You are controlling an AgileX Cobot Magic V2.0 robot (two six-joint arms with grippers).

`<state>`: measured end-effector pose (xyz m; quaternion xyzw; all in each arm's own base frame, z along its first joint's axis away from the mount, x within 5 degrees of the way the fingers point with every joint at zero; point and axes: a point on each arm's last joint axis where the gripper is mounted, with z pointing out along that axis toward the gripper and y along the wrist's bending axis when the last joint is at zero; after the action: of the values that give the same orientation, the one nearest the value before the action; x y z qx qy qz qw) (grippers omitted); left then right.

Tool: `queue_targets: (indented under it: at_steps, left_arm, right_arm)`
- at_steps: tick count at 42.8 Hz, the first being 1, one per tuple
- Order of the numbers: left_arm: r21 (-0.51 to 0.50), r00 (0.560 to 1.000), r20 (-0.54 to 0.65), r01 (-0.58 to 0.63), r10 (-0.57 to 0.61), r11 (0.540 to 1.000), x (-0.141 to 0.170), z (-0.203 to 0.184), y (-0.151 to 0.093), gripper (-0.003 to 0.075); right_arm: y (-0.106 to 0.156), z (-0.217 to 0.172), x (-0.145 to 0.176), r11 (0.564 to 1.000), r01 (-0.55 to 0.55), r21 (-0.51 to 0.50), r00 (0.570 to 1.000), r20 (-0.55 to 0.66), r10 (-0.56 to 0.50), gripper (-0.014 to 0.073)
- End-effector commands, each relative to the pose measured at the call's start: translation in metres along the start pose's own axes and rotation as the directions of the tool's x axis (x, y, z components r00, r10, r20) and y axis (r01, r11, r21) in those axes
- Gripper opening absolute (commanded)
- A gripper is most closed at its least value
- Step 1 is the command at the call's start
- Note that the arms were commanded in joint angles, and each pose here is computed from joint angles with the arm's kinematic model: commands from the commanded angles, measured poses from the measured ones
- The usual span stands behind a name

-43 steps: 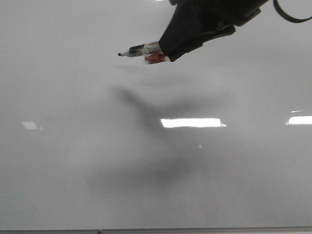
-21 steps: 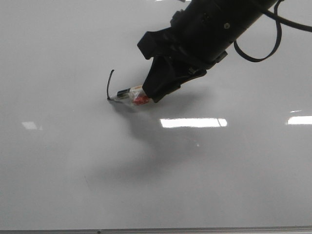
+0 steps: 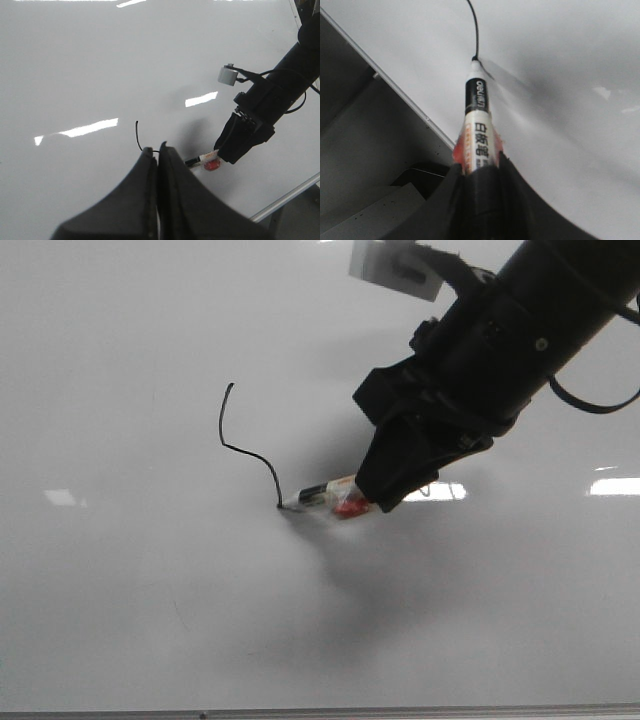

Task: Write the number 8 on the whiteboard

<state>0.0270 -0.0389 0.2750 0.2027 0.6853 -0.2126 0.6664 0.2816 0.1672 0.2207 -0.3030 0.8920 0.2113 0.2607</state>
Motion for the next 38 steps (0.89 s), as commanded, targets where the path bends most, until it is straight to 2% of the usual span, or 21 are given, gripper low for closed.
queue_targets:
  at_steps: [1, 9, 15, 25, 38]
  left_arm:
    - [-0.031, 0.997, 0.073, 0.036, -0.034, 0.999, -0.013, -0.001, 0.002, -0.0021]
    - [-0.031, 0.997, 0.073, 0.036, -0.034, 0.999, -0.013, -0.001, 0.002, -0.0021]
    - [-0.031, 0.997, 0.073, 0.036, -0.034, 0.999, -0.013, -0.001, 0.002, -0.0021]
    - [-0.031, 0.997, 0.073, 0.036, -0.034, 0.999, -0.013, -0.001, 0.002, -0.0021]
    - [-0.031, 0.997, 0.073, 0.036, -0.034, 0.999, -0.013, -0.001, 0.002, -0.0021]
  right_arm:
    - [0.009, -0.003, -0.015, 1.0, 0.004, 0.021, 0.996, 0.091, -0.006, -0.0059]
    - [0.032, 0.016, -0.033, 0.999, 0.035, -0.021, 0.992, 0.122, -0.032, -0.0059]
    - [0.037, 0.015, -0.044, 0.999, 0.034, -0.034, 0.988, 0.153, -0.028, -0.0059]
    - [0.025, -0.013, -0.049, 0.999, 0.035, -0.002, 0.978, 0.204, -0.034, -0.0059]
    - [-0.004, -0.058, -0.052, 0.997, 0.022, 0.08, 0.966, 0.256, -0.042, -0.0059]
